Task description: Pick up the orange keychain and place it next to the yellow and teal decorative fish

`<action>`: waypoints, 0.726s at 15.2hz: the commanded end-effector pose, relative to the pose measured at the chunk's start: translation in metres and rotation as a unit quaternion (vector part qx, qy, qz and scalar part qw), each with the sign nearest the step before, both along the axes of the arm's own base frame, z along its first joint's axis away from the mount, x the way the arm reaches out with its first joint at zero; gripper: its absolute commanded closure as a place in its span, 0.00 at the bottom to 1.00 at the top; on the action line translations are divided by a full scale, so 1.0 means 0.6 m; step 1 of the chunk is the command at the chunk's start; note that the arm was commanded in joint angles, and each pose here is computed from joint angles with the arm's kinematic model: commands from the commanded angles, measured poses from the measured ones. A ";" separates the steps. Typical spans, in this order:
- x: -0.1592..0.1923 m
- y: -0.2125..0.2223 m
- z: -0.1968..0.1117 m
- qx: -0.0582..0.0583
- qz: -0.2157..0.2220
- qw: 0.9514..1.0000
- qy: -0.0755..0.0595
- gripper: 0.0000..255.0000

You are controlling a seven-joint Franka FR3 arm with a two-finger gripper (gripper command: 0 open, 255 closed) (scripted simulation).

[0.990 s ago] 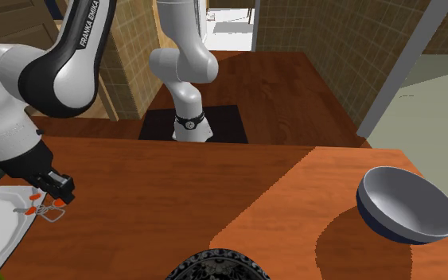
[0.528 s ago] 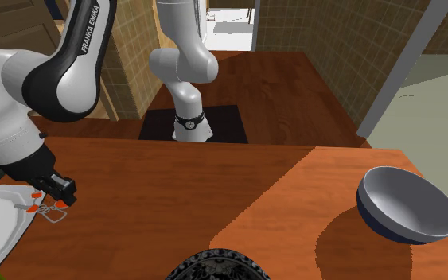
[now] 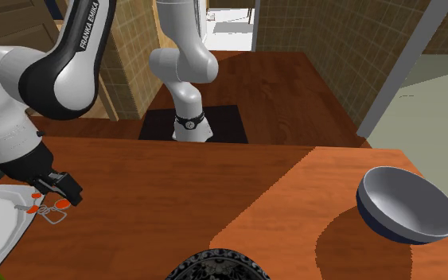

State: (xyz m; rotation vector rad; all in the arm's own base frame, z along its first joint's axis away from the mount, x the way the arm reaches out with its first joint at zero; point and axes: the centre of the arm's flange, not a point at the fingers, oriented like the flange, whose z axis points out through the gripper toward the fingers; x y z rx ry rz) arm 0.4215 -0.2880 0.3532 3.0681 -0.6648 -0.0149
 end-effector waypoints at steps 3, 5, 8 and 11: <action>-0.002 0.000 0.072 0.000 0.000 1.000 0.000 0.00; -0.002 0.000 0.072 0.000 0.000 1.000 0.000 0.00; -0.002 0.000 0.072 0.000 0.000 1.000 0.000 0.00; -0.002 0.000 0.072 0.000 0.000 1.000 0.000 0.00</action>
